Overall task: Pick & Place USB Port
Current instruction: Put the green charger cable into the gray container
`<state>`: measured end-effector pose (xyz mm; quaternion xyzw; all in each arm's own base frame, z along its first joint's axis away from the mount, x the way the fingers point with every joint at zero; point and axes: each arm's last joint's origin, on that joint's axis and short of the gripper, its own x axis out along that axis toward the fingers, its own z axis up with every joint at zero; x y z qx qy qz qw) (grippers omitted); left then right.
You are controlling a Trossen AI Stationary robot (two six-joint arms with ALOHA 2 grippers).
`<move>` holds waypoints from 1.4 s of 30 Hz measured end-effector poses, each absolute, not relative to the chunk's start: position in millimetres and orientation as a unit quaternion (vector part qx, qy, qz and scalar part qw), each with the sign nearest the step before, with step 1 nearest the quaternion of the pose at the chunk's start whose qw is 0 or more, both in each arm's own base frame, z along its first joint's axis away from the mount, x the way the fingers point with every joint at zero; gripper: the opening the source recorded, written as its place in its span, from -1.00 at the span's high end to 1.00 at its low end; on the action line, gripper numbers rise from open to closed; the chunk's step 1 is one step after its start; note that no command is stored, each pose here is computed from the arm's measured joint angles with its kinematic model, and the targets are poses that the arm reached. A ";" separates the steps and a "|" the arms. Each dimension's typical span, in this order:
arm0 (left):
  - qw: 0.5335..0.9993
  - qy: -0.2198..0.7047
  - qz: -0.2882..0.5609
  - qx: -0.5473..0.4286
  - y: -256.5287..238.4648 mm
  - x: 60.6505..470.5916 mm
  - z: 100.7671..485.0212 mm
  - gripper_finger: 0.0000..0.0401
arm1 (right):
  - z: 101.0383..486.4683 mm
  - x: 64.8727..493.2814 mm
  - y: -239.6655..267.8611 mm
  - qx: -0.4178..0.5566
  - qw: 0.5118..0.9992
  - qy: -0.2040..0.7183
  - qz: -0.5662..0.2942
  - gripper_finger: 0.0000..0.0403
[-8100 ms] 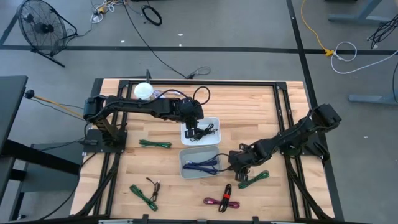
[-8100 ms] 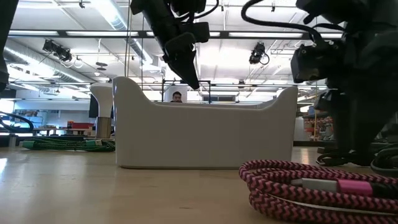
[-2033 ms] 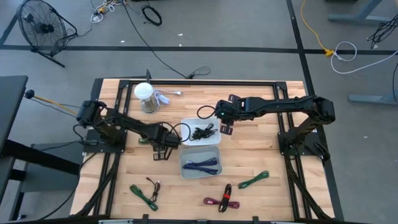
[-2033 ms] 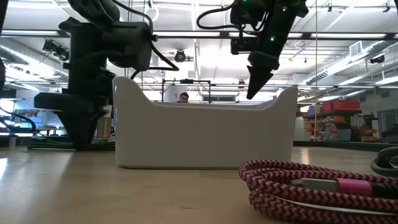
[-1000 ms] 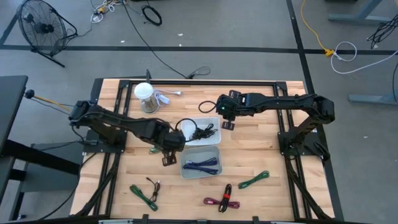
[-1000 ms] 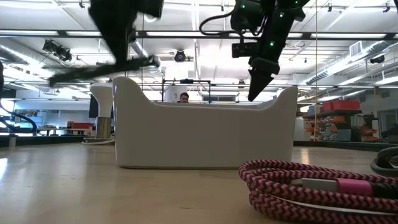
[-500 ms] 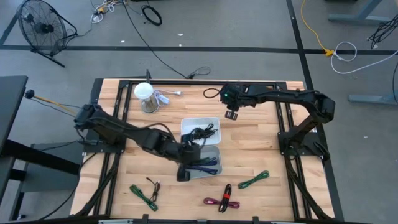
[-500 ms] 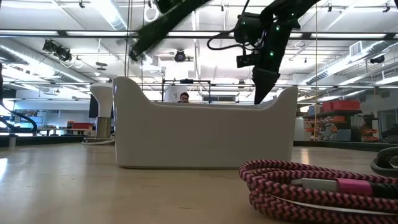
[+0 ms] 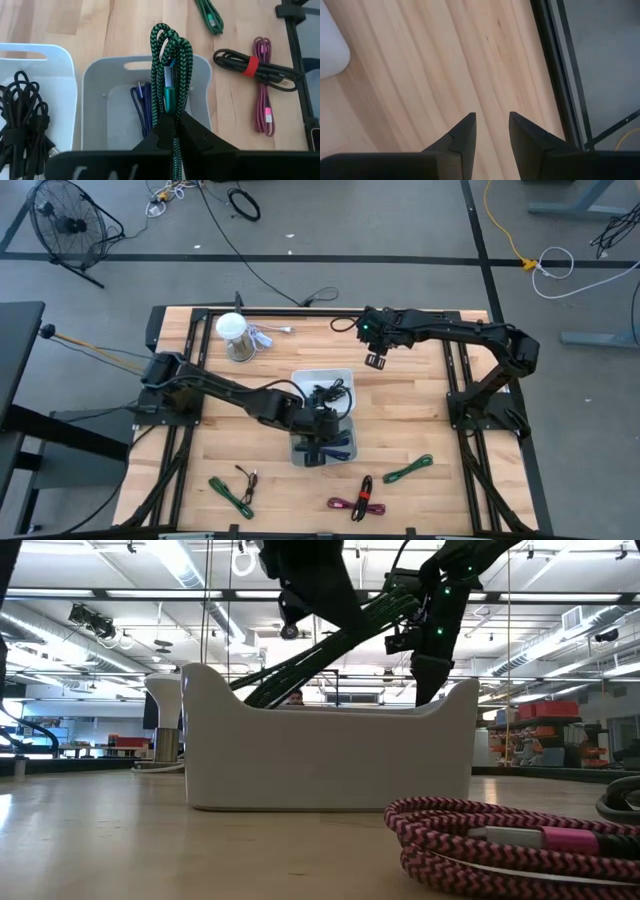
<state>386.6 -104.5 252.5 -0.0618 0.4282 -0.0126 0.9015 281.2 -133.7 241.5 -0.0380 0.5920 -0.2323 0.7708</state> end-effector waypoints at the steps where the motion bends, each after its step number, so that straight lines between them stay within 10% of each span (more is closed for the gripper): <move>1: 0.901 0.428 -0.013 -0.065 -104.6 386.7 252.5 0.96 | 241.6 281.0 -134.3 -0.040 0.771 0.592 -0.232 0.43; 42: 0.911 0.412 0.000 -0.027 -99.3 399.3 240.9 0.51 | 241.8 267.5 -163.9 -0.011 0.777 0.585 -0.231 0.43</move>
